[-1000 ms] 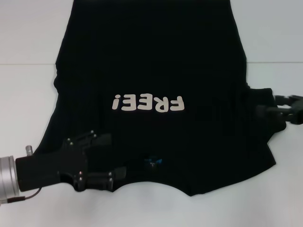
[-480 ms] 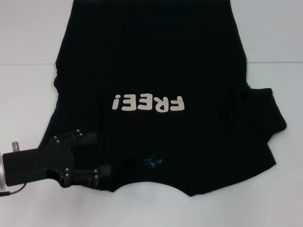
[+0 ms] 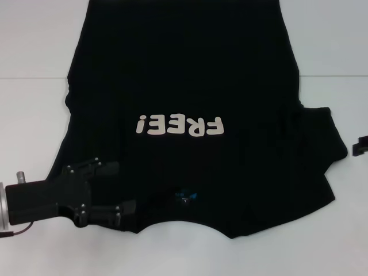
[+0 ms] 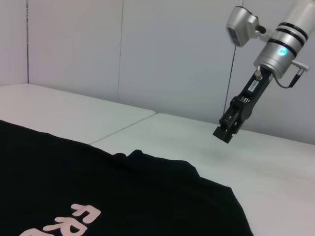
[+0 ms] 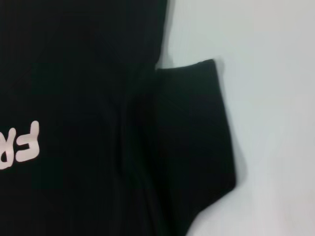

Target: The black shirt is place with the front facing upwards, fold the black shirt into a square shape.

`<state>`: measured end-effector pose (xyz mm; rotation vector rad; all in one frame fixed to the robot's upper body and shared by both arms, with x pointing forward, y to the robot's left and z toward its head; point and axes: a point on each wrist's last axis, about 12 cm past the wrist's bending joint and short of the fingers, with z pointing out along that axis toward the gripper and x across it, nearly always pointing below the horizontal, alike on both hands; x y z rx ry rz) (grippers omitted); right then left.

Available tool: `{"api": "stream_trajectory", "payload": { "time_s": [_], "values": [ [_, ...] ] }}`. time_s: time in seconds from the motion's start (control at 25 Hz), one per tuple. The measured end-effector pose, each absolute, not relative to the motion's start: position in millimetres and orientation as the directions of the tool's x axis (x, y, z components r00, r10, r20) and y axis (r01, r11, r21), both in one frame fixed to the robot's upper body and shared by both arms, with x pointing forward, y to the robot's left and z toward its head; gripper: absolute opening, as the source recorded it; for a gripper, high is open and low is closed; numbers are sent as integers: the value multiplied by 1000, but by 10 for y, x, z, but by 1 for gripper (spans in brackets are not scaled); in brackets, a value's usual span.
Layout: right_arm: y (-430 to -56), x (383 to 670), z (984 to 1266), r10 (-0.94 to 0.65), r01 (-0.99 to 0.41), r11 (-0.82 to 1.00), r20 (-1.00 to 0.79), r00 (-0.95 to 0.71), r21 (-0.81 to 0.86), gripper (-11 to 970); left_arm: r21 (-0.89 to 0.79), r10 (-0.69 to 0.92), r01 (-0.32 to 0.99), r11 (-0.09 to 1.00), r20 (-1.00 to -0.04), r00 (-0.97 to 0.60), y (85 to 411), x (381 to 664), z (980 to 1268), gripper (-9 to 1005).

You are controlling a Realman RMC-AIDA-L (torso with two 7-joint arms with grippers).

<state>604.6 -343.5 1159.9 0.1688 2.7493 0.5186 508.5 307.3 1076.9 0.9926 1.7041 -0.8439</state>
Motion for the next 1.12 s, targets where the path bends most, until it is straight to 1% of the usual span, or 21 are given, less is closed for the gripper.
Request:
{"api": "stream_trajectory", "payload": {
  "time_s": [0.2,0.52,1.12],
  "values": [
    [-3370,6159,11481,196,71,919,-293,-936,388,909,-86,251,894,440,-944,-214,3078,5098,10753,949],
    [-3277,6278,11370,208,73,918,-316,-926,389,907,-80,253,895,439,-945,-209,3068,5117,10763,949],
    [-3179,6347,11184,189,63,934,-337,-922,351,907,-88,246,894,439,-946,-214,3046,5127,10761,949]
  ]
}}
